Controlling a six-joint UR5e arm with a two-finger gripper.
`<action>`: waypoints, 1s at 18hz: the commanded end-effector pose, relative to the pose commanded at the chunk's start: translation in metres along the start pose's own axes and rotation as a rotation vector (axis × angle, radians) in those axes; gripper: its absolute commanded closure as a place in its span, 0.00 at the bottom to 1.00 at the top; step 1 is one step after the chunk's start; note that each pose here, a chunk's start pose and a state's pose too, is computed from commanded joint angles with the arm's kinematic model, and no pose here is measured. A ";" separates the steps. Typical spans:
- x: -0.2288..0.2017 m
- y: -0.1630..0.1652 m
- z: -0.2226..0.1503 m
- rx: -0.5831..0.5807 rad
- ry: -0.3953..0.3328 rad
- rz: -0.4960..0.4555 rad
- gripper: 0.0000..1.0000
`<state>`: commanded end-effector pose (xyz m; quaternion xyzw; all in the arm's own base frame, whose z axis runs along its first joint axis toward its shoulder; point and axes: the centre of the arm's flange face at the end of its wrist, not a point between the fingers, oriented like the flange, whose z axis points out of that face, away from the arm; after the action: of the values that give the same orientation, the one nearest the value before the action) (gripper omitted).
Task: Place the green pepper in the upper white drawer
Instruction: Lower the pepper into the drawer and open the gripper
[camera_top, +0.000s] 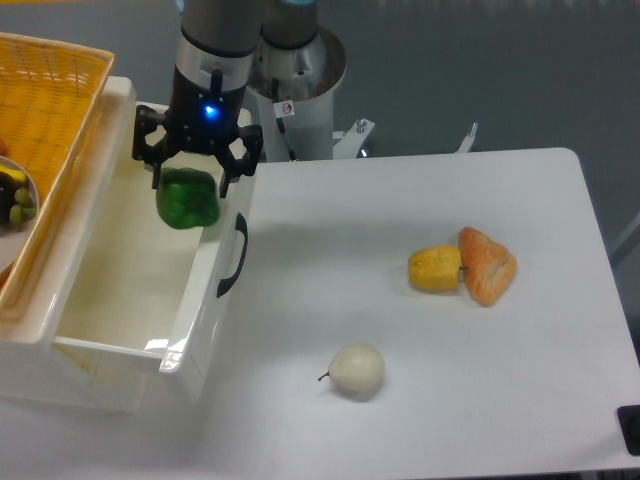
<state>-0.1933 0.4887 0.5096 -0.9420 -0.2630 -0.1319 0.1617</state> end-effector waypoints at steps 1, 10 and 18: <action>0.001 0.000 -0.002 0.004 -0.001 -0.001 0.00; -0.011 -0.004 -0.007 0.023 -0.024 0.006 0.00; -0.046 -0.012 -0.018 0.034 -0.148 0.040 0.00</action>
<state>-0.2406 0.4705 0.5136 -0.9513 -0.2576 -0.0540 0.1606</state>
